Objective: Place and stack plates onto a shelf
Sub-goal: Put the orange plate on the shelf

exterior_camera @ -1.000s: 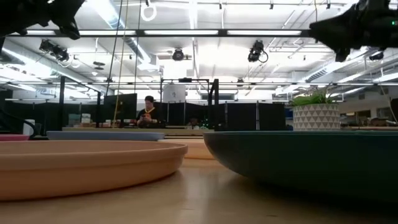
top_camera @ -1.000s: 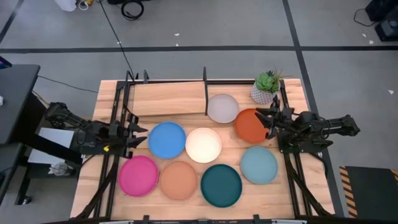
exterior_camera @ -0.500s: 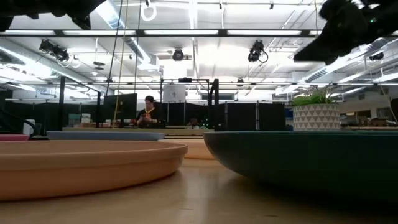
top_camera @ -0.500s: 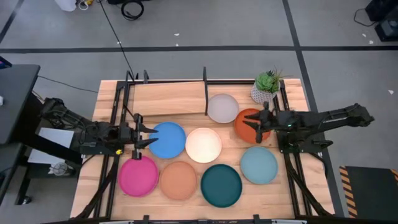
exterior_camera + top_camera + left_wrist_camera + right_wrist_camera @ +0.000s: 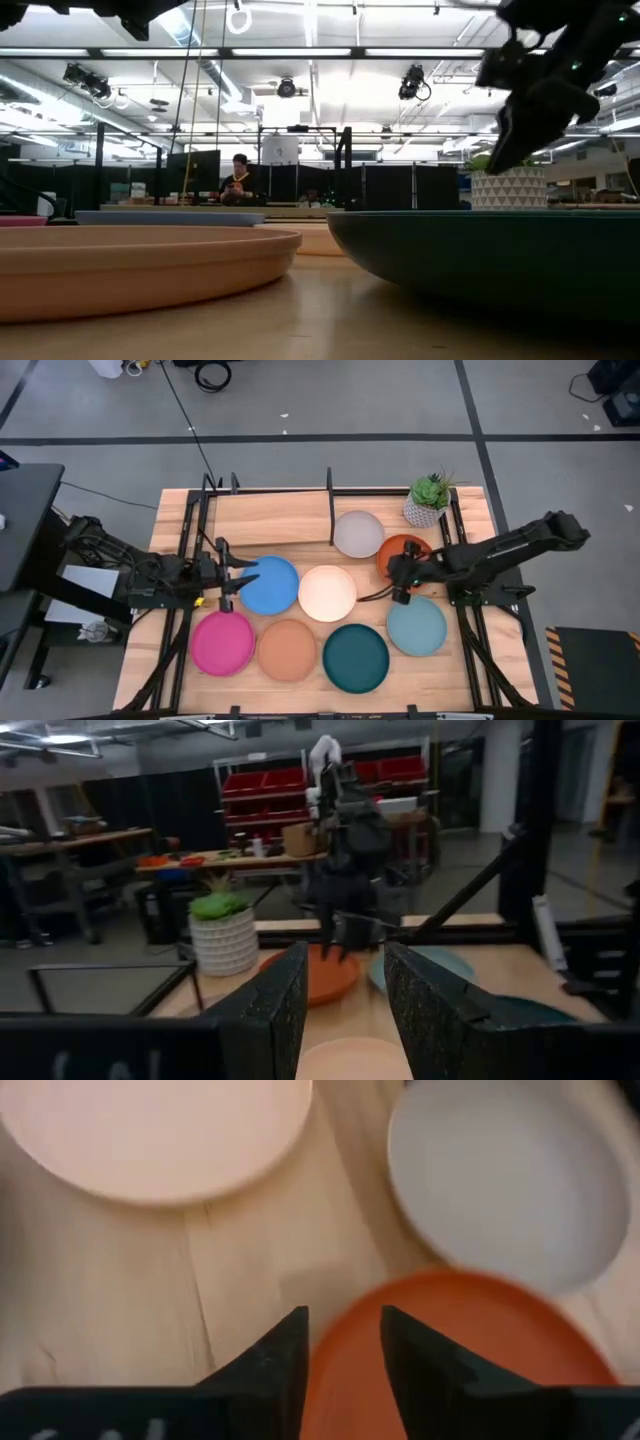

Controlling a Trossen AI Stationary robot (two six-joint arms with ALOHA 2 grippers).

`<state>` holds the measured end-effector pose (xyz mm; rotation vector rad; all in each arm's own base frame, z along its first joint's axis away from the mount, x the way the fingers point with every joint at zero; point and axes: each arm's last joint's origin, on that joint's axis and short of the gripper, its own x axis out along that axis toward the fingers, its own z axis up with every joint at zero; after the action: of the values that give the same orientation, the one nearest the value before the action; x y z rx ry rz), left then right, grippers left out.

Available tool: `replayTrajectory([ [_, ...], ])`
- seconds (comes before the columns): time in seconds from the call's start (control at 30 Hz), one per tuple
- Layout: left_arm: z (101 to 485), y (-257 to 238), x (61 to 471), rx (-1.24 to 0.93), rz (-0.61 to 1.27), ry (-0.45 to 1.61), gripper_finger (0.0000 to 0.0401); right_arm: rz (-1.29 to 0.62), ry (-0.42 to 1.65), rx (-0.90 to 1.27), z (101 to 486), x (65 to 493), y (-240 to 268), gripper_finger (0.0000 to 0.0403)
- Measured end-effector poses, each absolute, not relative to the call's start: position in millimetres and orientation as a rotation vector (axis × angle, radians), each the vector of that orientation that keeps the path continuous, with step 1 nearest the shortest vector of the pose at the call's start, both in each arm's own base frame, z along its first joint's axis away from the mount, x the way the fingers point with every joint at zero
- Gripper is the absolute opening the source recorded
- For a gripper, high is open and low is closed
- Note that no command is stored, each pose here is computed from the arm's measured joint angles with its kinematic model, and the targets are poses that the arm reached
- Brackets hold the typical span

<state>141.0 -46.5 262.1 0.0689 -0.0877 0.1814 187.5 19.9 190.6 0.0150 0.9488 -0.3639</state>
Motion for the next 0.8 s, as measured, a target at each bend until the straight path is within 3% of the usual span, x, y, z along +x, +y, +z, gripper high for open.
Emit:
replayTrajectory([
  [0.17,261.5,-45.6,141.0,0.096,0.210,-0.076,0.0142,-0.407,1.109,0.070,179.2,204.3,21.4,0.0184],
  [0.33,261.3,-45.7,141.0,0.094,0.210,-0.075,0.0142,-0.447,1.221,0.138,169.3,217.6,18.8,0.0190],
  [0.53,257.1,-46.0,141.3,0.128,0.204,-0.033,0.0142,-0.462,1.321,0.184,153.9,223.5,14.2,0.0160],
  [0.8,243.0,-46.9,141.4,0.406,0.152,0.114,0.0142,-0.455,1.393,0.208,143.6,224.7,11.1,0.0079],
])
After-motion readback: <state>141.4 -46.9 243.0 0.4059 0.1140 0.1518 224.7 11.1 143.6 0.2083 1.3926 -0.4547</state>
